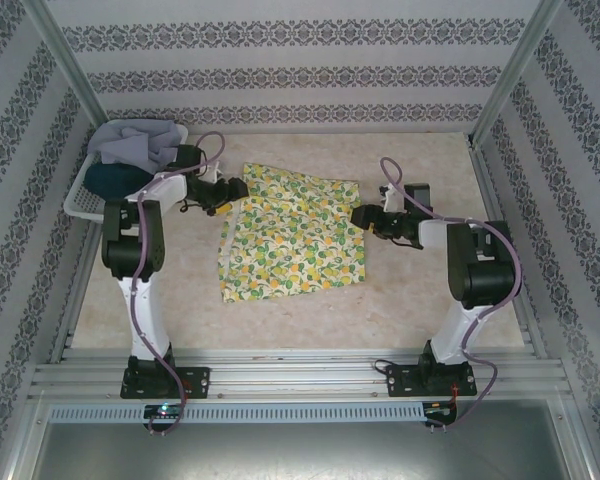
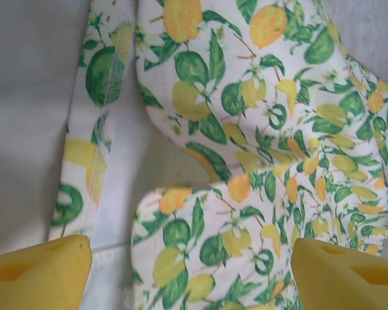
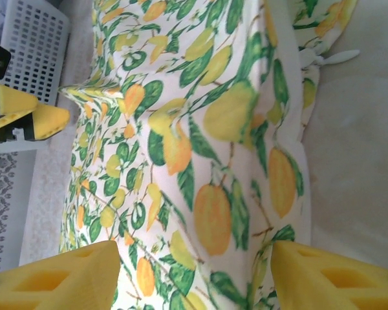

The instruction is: Fold and stack the skirts

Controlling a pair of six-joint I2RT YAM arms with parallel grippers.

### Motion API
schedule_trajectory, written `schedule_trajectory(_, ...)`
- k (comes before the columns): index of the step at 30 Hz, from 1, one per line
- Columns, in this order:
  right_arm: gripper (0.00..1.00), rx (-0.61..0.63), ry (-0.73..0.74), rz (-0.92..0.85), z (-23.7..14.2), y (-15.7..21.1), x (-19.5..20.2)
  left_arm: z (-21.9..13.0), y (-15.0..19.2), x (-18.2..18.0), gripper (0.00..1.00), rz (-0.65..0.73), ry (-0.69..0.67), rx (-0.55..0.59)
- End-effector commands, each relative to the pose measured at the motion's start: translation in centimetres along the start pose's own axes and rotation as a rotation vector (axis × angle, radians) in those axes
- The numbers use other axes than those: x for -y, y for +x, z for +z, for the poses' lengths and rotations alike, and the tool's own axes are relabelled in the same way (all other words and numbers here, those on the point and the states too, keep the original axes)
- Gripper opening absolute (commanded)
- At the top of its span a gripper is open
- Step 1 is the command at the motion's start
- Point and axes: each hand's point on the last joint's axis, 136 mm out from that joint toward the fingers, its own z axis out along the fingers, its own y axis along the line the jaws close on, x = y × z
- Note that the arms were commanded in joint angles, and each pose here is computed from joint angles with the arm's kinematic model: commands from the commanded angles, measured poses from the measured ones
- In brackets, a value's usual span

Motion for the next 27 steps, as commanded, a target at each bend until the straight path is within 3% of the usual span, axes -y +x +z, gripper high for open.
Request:
schedule_trajectory(1, 0.61, 0.052, -0.063, -0.064, -1.0, -1.1, -1.8, -2.1, -2.0, 2.0, 0.80, 0.117, 0.026, 0.110)
schedule_trajectory(6, 0.52, 0.066, -0.103, -0.049, -0.4, -2.1, -2.2, -0.2, -2.3, 2.0, 0.75, 0.106, 0.063, 0.082)
schedule_trajectory(16, 0.46, 0.064, -0.103, -0.035, 1.1, -2.6, -1.4, 2.1, -3.0, 3.1, 0.65, 0.118, 0.106, 0.034)
schedule_trajectory(27, 0.41, 0.060, -0.105, -0.033, 1.7, -2.4, -1.3, 4.3, -2.9, 2.1, 0.61, 0.111, 0.057, -0.002)
